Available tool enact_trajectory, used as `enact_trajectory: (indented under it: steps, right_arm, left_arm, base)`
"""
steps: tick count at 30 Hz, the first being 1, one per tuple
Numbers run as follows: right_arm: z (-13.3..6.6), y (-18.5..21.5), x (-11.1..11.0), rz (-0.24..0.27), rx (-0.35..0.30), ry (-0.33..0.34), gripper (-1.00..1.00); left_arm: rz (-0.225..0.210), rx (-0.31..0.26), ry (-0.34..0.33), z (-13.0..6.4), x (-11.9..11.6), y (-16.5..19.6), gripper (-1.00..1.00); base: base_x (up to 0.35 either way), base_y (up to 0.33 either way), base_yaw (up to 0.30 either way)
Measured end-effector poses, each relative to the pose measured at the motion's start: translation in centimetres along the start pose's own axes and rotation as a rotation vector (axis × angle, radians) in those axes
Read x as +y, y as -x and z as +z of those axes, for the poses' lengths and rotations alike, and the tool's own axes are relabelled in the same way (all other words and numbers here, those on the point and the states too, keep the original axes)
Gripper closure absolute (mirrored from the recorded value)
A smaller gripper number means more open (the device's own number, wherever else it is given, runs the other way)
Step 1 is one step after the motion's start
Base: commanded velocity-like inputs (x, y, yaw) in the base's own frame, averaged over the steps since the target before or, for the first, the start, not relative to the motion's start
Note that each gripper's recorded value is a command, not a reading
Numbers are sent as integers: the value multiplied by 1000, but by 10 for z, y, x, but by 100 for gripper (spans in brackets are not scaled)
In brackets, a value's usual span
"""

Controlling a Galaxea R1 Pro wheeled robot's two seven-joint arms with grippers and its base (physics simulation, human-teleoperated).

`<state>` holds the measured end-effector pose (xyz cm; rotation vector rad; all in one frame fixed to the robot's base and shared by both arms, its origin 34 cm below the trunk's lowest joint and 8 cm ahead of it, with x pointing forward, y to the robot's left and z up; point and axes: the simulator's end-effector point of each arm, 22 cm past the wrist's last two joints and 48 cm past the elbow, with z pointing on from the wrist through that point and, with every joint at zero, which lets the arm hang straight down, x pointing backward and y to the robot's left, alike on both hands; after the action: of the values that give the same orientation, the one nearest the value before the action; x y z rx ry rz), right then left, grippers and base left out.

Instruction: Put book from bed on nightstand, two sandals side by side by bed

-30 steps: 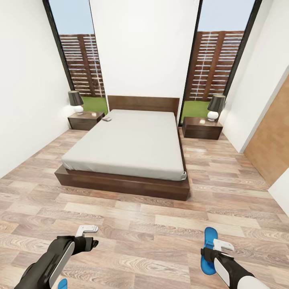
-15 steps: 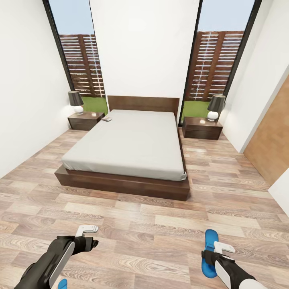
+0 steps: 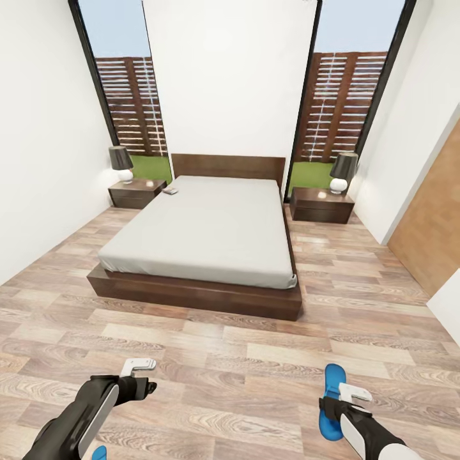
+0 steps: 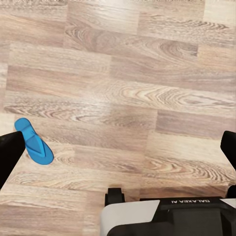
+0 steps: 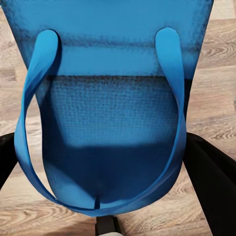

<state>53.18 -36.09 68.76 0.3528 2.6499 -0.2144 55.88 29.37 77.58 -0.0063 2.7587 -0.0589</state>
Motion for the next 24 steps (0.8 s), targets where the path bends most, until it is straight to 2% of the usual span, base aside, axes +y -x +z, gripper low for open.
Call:
enact_trajectory:
  steps: [15, 24]
  right_arm:
    - [-3, 7, -1, 4, -14, 0, 100]
    - [-3, 6, 0, 3, -12, 1, 100]
  left_arm:
    - [0, -14, -1, -5, -1, 5, -100]
    - [0, -13, -2, -4, -1, 5, -100]
  base:
    - [0, 0, 4]
    - [0, 0, 174]
